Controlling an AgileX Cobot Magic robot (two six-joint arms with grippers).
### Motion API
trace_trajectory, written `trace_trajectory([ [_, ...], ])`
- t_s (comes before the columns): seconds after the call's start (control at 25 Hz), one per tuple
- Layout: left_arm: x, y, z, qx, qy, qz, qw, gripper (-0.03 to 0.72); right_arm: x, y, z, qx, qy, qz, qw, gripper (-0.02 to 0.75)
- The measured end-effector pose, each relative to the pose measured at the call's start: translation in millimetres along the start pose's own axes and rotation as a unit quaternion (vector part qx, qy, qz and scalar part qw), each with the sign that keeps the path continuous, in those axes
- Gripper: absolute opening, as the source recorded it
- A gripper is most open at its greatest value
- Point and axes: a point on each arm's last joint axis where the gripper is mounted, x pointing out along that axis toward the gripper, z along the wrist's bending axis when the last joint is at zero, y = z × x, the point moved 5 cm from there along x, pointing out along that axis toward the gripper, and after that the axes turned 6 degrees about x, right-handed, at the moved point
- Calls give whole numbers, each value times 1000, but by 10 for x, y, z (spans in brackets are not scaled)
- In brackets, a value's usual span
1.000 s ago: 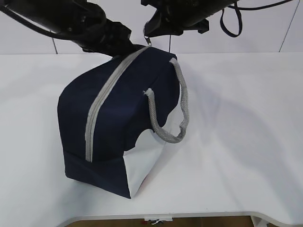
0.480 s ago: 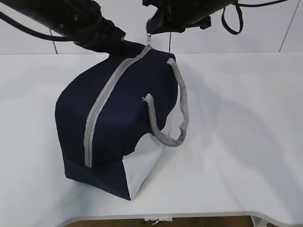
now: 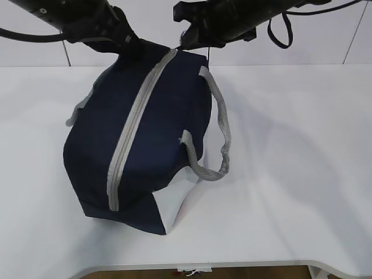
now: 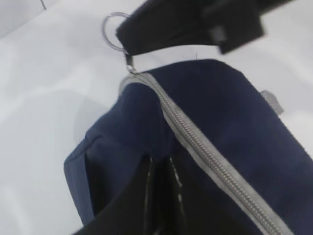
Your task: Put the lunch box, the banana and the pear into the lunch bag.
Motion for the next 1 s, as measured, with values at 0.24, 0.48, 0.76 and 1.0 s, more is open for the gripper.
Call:
trace_trajectory([
  [0.24,-16,81,-29,20,9,29,999,13,136,35,-90,13,4,1,1000,13],
  [0.48,-49,75,-31,25,7,30,999,13,332,143,-317,31,19,22,999,13],
  [0.76,-144,49,-13,43,-10,25,999,13,432,216,-394,47,20,37,998,13],
  [1.0,-74,74,4,39,-9,29,999,13,496,265,-429,52,20,46,997,13],
])
